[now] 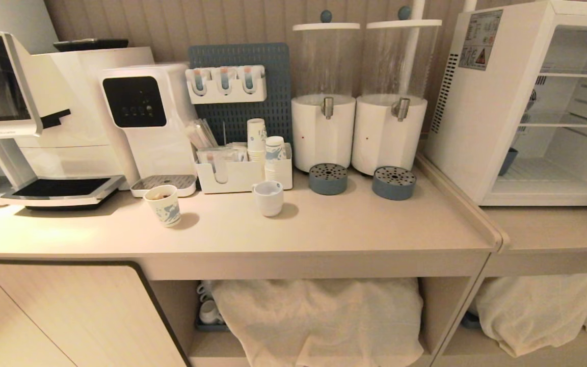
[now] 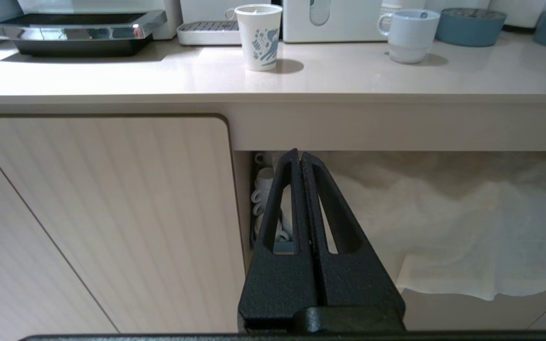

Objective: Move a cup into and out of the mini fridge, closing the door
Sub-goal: Put the paper cup in the freezer

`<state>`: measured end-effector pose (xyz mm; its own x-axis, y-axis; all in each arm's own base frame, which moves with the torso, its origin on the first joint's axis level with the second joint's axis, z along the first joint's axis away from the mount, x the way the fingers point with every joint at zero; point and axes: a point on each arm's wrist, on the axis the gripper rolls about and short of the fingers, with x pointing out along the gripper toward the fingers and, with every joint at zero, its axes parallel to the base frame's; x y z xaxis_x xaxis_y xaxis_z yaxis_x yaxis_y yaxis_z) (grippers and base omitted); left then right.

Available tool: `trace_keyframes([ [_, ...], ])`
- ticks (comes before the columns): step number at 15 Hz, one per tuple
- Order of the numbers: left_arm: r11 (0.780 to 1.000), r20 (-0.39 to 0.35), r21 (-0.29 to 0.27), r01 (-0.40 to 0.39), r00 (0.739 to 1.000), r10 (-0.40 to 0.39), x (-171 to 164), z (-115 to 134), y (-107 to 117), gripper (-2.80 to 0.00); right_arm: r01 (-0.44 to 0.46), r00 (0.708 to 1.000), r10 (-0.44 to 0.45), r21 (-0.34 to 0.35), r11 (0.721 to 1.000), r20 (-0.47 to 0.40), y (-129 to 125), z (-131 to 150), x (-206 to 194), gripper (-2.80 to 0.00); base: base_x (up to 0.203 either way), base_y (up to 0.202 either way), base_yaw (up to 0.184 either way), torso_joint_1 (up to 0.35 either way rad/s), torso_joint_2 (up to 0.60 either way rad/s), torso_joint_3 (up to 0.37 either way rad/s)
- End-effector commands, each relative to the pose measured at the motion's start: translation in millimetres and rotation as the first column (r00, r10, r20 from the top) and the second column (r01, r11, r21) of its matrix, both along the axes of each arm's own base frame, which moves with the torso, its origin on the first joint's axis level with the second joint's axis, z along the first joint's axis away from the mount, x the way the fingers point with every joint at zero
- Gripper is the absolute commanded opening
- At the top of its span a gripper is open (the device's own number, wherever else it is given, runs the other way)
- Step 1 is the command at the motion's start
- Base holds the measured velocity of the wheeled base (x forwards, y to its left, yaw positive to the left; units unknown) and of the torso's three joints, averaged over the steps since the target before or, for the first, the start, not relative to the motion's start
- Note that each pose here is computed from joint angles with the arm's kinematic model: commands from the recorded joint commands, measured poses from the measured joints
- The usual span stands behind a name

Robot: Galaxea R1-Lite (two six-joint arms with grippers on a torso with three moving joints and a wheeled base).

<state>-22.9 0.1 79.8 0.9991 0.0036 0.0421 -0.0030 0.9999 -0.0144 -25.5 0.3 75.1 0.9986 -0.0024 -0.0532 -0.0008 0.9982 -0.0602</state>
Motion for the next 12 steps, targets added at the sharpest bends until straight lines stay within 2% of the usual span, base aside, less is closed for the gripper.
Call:
trace_keyframes([
  [1, 1.0, -0.018, 0.002, -0.001, 1.0, 0.001, 1.4, -5.0, 0.0, -2.8, 0.001, 1.0, -0.001, 0.001, 1.0, 0.0, 0.0, 0.2, 0.1, -2.8, 0.0, 0.0, 0.0, 0.0, 0.0, 0.0],
  [3, 1.0, -0.019, 0.002, -0.001, 1.0, 0.001, 1.5, -5.1, 0.0, -2.8, 0.001, 1.0, -0.001, 0.005, 1.0, -0.002, 0.0, -0.2, 0.2, -2.8, 0.006, -0.085, 0.01, 0.004, 0.0, 0.002],
  [10, 1.0, -0.019, 0.0, -0.001, 1.0, 0.001, 1.4, -5.2, 0.0, -2.8, -0.001, 1.0, 0.001, 0.004, 1.0, -0.002, 0.0, 0.0, 0.1, -2.8, 0.0, -0.19, 0.0, 0.003, 0.0, 0.003],
  [12, 1.0, -0.019, 0.0, -0.001, 1.0, 0.001, 1.4, -5.2, 0.0, -2.8, -0.001, 1.0, 0.001, 0.004, 1.0, -0.002, 0.0, -0.1, 0.2, -2.8, 0.0, -0.111, 0.0, 0.005, 0.0, 0.001],
])
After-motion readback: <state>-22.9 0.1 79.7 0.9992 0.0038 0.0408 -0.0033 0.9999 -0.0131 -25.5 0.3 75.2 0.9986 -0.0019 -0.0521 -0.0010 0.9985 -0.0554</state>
